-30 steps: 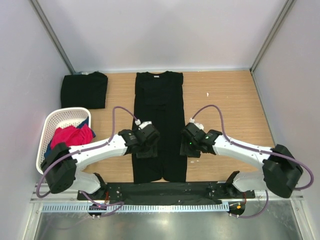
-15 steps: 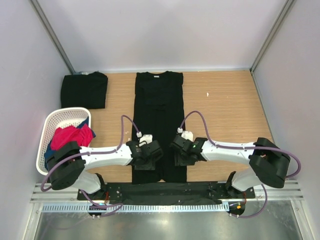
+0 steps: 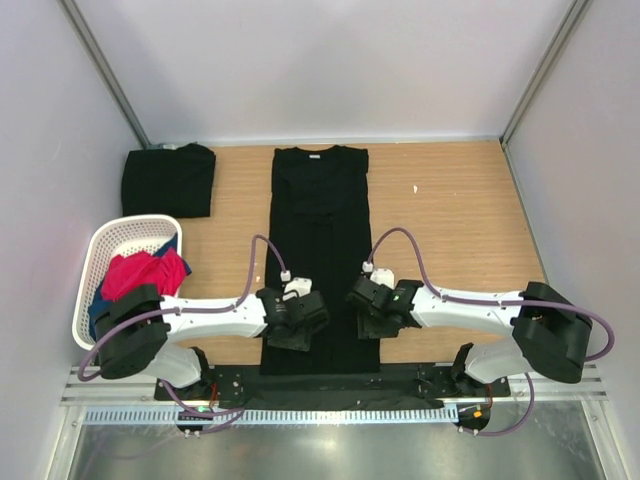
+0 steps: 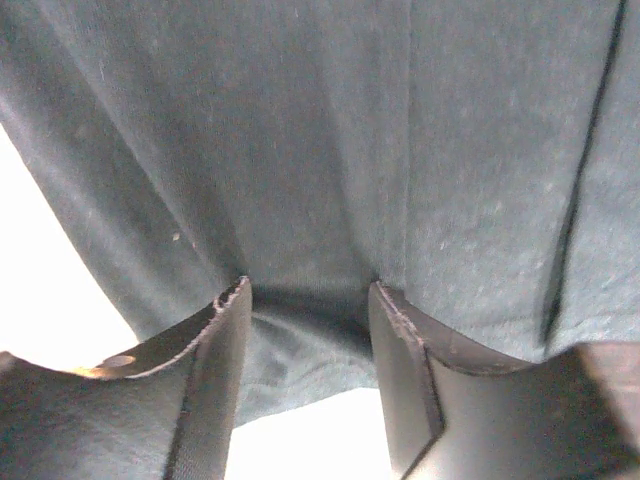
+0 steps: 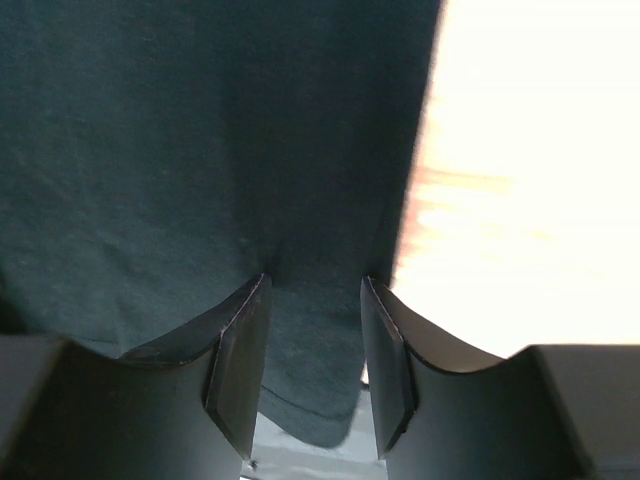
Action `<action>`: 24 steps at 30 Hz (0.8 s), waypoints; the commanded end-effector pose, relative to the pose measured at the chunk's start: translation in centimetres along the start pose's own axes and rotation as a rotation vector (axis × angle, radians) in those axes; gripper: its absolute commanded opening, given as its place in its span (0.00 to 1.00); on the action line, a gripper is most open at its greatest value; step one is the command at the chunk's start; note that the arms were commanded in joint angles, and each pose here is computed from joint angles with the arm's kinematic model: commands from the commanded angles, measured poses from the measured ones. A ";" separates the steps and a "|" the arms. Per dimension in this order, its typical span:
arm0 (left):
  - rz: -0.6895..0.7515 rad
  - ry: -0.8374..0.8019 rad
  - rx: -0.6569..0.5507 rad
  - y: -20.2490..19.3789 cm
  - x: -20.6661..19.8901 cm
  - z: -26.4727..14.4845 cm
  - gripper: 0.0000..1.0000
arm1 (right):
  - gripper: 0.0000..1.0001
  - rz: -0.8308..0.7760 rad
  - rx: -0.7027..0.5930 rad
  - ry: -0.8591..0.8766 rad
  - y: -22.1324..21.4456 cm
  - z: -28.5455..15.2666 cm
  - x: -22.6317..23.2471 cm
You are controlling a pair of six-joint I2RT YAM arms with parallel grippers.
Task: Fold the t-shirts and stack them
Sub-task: Fold the tshirt
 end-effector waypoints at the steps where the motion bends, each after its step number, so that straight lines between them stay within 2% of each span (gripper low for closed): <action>1: 0.067 0.001 0.000 0.2 -0.6 -1.5 0.54 | 0.48 -0.017 0.024 -0.043 -0.5 -1.6 -1.0; 3: 0.090 -0.009 -0.028 0.8 -1.1 -2.7 0.56 | 0.52 -0.007 0.009 0.005 0.4 -3.1 0.3; 6: 0.073 -0.042 -0.104 3.0 -2.0 -5.5 0.68 | 0.60 0.018 -0.041 0.101 2.1 -6.0 2.6; 7: 0.056 -0.064 -0.137 3.7 -2.1 -6.7 0.73 | 0.67 0.026 -0.055 0.114 2.5 -6.7 2.9; 8: 0.032 -0.072 -0.150 4.1 -2.2 -7.7 0.75 | 0.69 0.038 -0.066 0.125 2.7 -7.7 2.9; 11: -0.045 -0.085 -0.180 3.9 -0.8 -9.2 0.80 | 0.72 0.086 -0.079 0.144 2.9 -8.9 2.7; 12: -0.113 -0.088 -0.179 3.6 -0.4 -9.2 0.81 | 0.72 0.103 -0.078 0.150 2.4 -8.9 2.0; 18: -0.392 -0.135 -0.142 -0.5 3.6 -7.1 0.78 | 0.70 0.270 -0.019 0.231 -1.1 -6.8 -0.7; 24: -0.549 -0.215 -0.145 -2.5 5.8 -5.7 0.67 | 0.65 0.339 0.025 0.287 -3.2 -4.8 -1.9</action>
Point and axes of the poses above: each gripper's point midway between its finger pads, its own z axis out along the fingers, its own x axis along the line the jaws close on, y = z × x, the point moved 3 cm from there along -z, back along the fingers, and after that the axes turned 3 degrees about z, right-handed, at the moved point
